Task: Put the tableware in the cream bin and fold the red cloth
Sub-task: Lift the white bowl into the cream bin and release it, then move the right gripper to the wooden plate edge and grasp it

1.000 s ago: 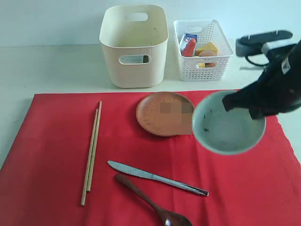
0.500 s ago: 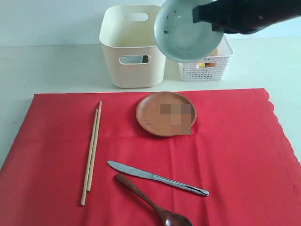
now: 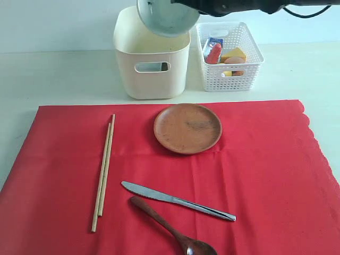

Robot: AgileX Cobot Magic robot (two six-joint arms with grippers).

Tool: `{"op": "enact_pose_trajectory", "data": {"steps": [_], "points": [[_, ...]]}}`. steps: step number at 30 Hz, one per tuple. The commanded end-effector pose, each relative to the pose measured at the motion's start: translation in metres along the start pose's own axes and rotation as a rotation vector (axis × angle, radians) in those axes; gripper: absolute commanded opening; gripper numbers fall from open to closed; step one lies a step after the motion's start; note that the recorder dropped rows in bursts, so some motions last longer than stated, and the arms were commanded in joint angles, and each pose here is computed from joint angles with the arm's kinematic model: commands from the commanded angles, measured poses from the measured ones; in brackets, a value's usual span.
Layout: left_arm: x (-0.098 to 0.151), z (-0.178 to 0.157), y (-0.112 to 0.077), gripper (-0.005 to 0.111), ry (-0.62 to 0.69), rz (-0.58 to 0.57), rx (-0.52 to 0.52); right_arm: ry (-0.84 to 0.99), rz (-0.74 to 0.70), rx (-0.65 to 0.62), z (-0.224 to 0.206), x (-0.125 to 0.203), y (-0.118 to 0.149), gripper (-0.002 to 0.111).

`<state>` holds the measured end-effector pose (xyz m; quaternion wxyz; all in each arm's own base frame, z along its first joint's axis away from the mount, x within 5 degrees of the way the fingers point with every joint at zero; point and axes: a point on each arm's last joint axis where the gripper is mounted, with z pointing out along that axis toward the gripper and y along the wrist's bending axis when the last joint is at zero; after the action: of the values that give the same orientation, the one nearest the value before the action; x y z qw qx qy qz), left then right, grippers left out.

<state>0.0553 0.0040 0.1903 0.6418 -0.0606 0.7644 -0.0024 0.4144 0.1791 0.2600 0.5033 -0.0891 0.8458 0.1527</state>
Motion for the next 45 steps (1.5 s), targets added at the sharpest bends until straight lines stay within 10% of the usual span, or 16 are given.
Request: {"op": "enact_pose_trajectory", "data": {"steps": [1,17,33,45], "points": [[0.001,0.0,0.0,0.002,-0.006,-0.004,0.007,-0.027,-0.01,-0.006,0.033,-0.001,-0.001,0.0],[0.001,0.0,0.0,0.002,-0.006,-0.004,0.007,0.022,-0.009,0.015,0.041,-0.003,-0.001,0.057],[0.001,0.0,0.0,0.002,-0.006,-0.004,0.007,0.25,-0.135,0.193,-0.043,-0.039,-0.008,0.051],[0.001,0.0,0.0,0.002,-0.006,-0.004,0.007,0.501,-0.16,0.184,-0.078,-0.032,-0.007,0.0]]}}
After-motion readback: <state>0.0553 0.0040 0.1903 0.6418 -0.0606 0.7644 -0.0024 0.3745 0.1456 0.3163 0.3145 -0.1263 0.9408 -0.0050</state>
